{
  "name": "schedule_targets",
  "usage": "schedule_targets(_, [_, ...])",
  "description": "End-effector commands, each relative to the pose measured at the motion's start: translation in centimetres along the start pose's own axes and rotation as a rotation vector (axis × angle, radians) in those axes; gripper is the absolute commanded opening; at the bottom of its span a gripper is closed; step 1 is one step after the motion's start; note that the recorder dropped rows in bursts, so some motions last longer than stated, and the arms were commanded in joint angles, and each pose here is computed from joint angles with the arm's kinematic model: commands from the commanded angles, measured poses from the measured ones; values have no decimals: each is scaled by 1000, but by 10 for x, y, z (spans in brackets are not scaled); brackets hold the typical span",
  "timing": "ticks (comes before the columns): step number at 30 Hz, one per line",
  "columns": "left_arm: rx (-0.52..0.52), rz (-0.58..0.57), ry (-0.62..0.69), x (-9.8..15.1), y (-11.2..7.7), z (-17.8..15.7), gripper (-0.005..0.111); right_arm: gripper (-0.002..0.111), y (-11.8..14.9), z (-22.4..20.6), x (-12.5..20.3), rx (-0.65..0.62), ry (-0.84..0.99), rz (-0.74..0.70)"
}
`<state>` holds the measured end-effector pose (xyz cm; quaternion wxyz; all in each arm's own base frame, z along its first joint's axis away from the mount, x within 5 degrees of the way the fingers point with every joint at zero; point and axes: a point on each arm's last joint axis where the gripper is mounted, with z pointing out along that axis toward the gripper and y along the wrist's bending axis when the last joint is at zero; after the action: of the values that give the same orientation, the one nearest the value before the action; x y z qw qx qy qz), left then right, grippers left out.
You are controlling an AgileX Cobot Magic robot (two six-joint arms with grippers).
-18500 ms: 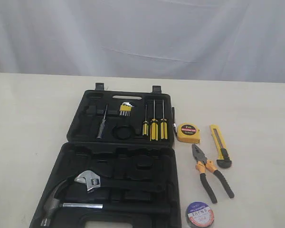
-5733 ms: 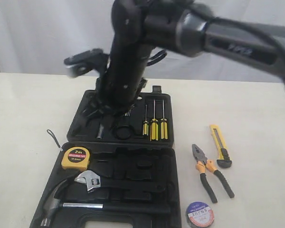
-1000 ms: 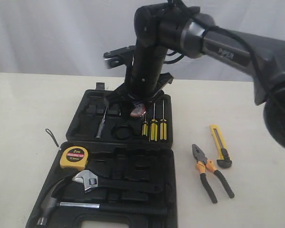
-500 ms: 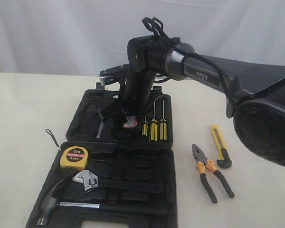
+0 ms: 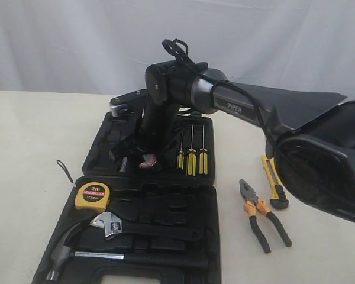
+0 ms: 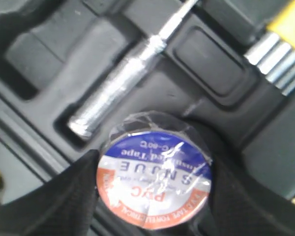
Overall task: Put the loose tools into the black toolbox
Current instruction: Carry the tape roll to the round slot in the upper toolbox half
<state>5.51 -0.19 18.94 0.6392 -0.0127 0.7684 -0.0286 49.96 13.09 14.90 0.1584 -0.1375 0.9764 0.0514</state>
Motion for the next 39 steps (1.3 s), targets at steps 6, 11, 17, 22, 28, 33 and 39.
schedule_targets(6, [2,-1,-1,1,0,0,0,-1,-4,-4,0,43,13,-22])
schedule_targets(11, [2,-1,-1,1,0,0,0,-1,-3,-4,2,36,32,-13])
schedule_targets(17, [2,-1,-1,1,0,0,0,0,-3,-4,4,33,59,-9])
schedule_targets(22, [2,-1,-1,1,0,0,0,0,-3,-4,4,33,62,-9])
schedule_targets(28, [2,-1,-1,1,0,0,0,24,-3,-4,5,32,72,-9])
schedule_targets(33, [2,-1,-1,1,0,0,0,67,-3,-5,7,32,87,-6])
schedule_targets(39, [2,-1,-1,1,0,0,0,73,-3,-6,6,32,85,12])
